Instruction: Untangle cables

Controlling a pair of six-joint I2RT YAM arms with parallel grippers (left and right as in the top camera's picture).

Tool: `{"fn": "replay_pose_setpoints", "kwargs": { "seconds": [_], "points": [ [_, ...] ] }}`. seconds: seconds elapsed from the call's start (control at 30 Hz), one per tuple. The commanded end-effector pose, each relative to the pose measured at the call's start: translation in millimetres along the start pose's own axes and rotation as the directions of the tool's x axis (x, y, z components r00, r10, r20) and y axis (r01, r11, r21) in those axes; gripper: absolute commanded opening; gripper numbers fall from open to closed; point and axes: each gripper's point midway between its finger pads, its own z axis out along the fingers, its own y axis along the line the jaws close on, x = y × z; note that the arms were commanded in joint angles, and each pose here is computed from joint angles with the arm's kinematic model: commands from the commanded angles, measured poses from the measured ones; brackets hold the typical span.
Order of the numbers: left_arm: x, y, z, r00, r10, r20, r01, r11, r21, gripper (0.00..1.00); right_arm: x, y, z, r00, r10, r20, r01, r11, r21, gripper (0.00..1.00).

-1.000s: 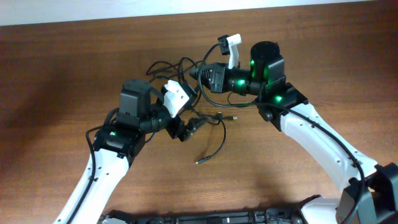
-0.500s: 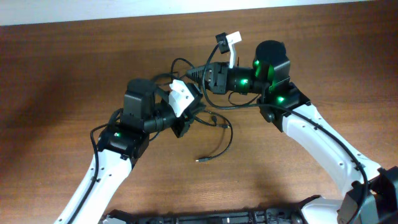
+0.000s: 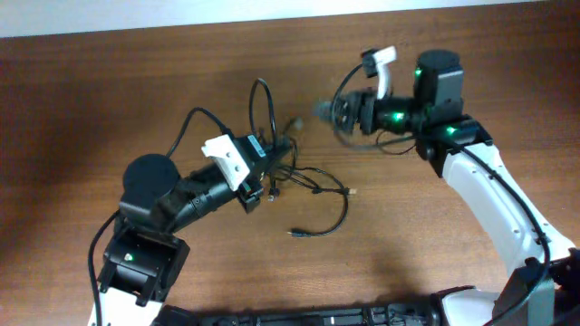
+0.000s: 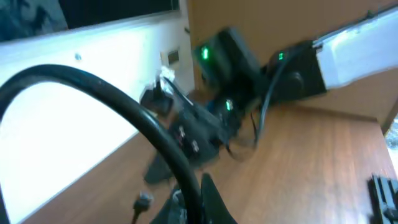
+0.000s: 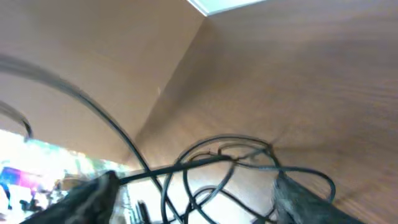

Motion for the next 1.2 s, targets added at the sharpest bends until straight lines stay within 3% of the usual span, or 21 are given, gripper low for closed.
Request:
{"fn": "replay_pose_setpoints", "kwargs": {
  "seconds": [0.0, 0.07, 0.23, 0.33, 0.47, 0.53, 0.6, 0.67, 0.77, 0.87, 1.03, 1.07, 1.17],
  "points": [
    [-24, -1, -3, 0.996, -0.016, 0.088, 0.016, 1.0, 0.006, 0.0, 22, 31, 12, 0.961, -0.268, -0.062, 0.26, 0.959, -0.11, 0.85],
    [-43, 0, -5, 0.988, 0.005, 0.157, -0.005, 1.0, 0.0, 0.0, 32, 33, 24, 0.956, -0.279, -0.093, 0.271, 0.958, -0.089, 0.87],
    [-92, 11, -21, 0.933, 0.138, 0.333, -0.113, 0.989, -0.095, 0.0, 59, -33, 21, 0.97, -0.124, -0.209, 0.187, 0.931, 0.313, 0.89],
    [-109, 42, -38, 0.909, 0.189, 0.372, -0.098, 0.963, -0.25, 0.01, 88, -77, -10, 0.957, 0.026, -0.29, 0.149, 0.811, 0.566, 0.89],
    [-104, 79, -57, 0.92, 0.187, 0.345, -0.047, 0.925, -0.377, 0.04, 104, -101, -39, 0.947, 0.137, -0.292, 0.127, 0.673, 0.728, 0.9],
    [-109, 92, -72, 0.923, 0.159, 0.351, -0.008, 0.919, -0.394, 0.05, 100, -104, -41, 0.952, 0.142, -0.27, 0.111, 0.662, 0.741, 0.92],
    [-124, 81, -80, 0.92, 0.186, 0.346, -0.071, 0.945, -0.32, 0.19, 95, -107, -43, 0.961, 0.145, -0.237, 0.085, 0.658, 0.748, 0.95],
    [-129, 86, -86, 0.93, 0.164, 0.33, -0.047, 0.941, -0.334, 0.23, 93, -107, -42, 0.962, 0.139, -0.234, 0.086, 0.66, 0.746, 0.95],
    [-110, 102, -88, 0.962, 0.064, 0.265, 0.036, 0.934, -0.356, 0.19, 93, -107, -42, 0.962, 0.139, -0.234, 0.086, 0.66, 0.746, 0.95],
    [-95, 118, -87, 0.972, 0.014, 0.235, 0.078, 0.923, -0.377, 0.08, 94, -107, -42, 0.961, 0.142, -0.236, 0.086, 0.659, 0.747, 0.95],
    [-168, 101, -84, 0.949, 0.101, 0.298, -0.025, 0.968, -0.249, 0.01, 92, -107, -41, 0.964, 0.134, -0.231, 0.086, 0.661, 0.745, 0.95],
    [-193, 102, -86, 0.944, 0.103, 0.315, -0.027, 0.971, -0.238, 0.0, 91, -107, -41, 0.964, 0.132, -0.229, 0.087, 0.661, 0.745, 0.95],
    [-223, 113, -84, 0.951, 0.074, 0.301, -0.002, 0.972, -0.234, 0.0, 91, -107, -41, 0.964, 0.132, -0.23, 0.087, 0.661, 0.745, 0.95]
  ]
}}
